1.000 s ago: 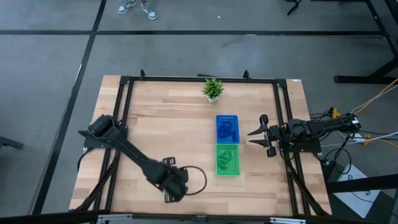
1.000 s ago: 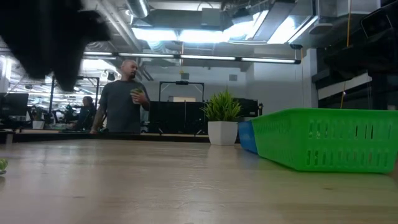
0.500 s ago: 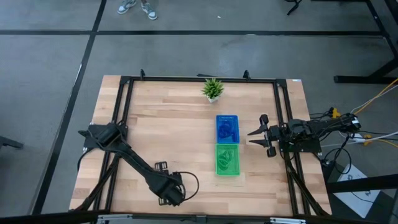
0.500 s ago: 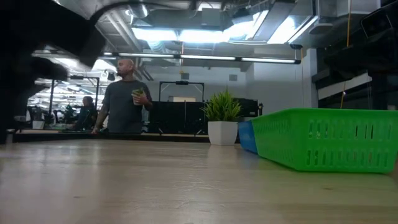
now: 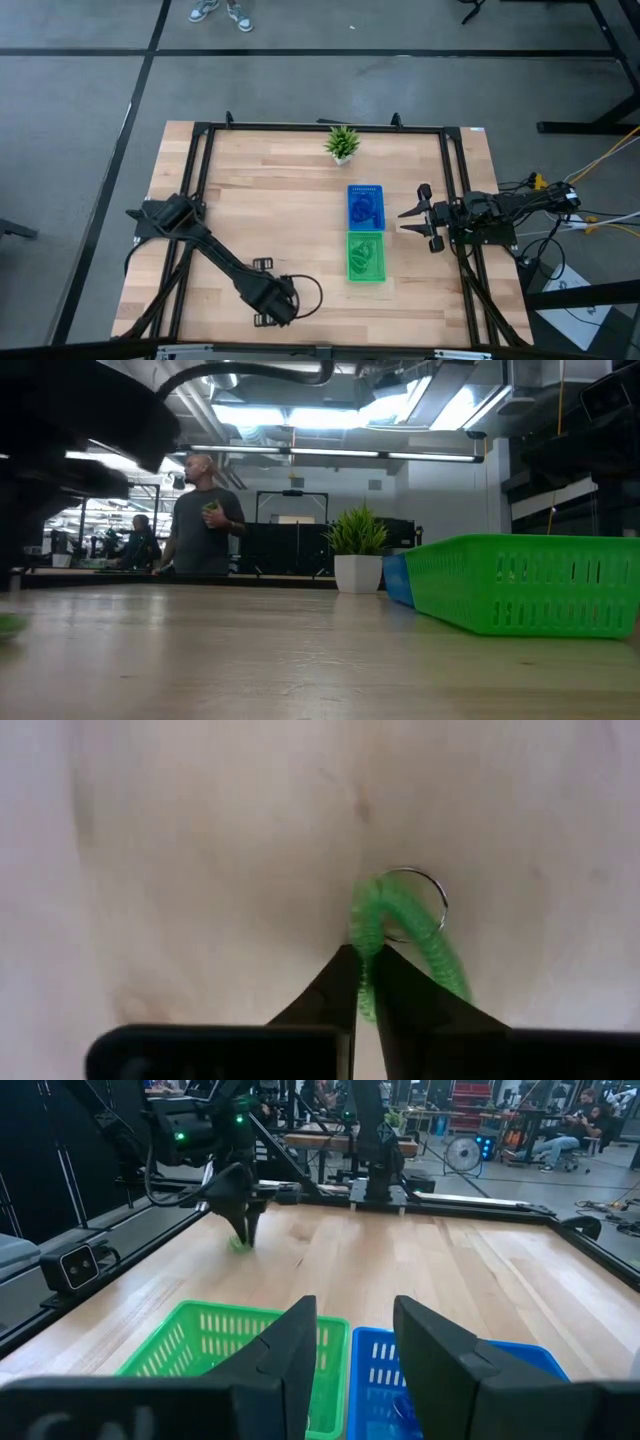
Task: Sort spring keychains
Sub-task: Put the green spring keychain into the green bin, then return to Home Position
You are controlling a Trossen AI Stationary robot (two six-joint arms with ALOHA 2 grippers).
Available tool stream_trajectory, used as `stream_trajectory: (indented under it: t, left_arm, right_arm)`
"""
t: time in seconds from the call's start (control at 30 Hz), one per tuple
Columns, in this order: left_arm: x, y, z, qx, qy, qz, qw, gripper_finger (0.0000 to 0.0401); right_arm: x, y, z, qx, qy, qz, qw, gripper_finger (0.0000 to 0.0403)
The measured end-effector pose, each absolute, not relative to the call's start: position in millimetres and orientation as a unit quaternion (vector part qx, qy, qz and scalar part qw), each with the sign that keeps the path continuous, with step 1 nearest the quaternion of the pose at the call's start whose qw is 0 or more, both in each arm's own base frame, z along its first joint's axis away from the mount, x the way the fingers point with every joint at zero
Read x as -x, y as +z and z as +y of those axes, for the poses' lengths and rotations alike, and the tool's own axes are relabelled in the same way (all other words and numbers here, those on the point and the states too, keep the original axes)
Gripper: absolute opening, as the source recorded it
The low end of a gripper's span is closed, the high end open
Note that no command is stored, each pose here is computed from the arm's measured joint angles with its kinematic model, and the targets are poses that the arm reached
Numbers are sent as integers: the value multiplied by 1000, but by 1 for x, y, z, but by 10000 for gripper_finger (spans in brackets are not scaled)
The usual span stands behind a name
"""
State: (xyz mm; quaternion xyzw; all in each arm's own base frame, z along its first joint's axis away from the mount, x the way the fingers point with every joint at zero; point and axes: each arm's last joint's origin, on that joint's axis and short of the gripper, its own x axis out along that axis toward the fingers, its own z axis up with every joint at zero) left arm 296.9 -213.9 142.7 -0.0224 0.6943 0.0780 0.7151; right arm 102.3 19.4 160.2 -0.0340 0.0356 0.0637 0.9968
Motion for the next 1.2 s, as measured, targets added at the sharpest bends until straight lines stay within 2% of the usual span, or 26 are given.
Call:
stream_trajectory:
  t: [0.1,0.2,0.43,0.53,0.73,0.9,1.07,1.2]
  left_arm:
    - [-307,148,-204,-7,98,669,736,16]
    - [-323,173,-193,-17,103,626,773,11]
    - [-370,237,-155,-37,71,484,871,5]
    - [-391,251,-135,-26,31,432,901,4]
    - [-424,252,-90,-11,-8,370,929,7]
    - [-446,235,-70,28,-69,345,936,28]
    - [-456,218,-64,39,-111,343,932,78]
    - [-458,214,-62,49,-109,347,930,130]
  right_arm:
    - [-102,160,19,34,64,36,997,136]
    - [-102,160,19,34,64,36,997,136]
    - [-102,160,19,34,64,35,997,136]
    - [-102,160,19,34,64,35,997,136]
    - [-102,160,19,34,64,36,997,136]
    - [-102,160,19,34,64,35,997,136]
    - [-102,160,19,34,64,36,997,136]
    - [-102,160,19,34,64,36,997,136]
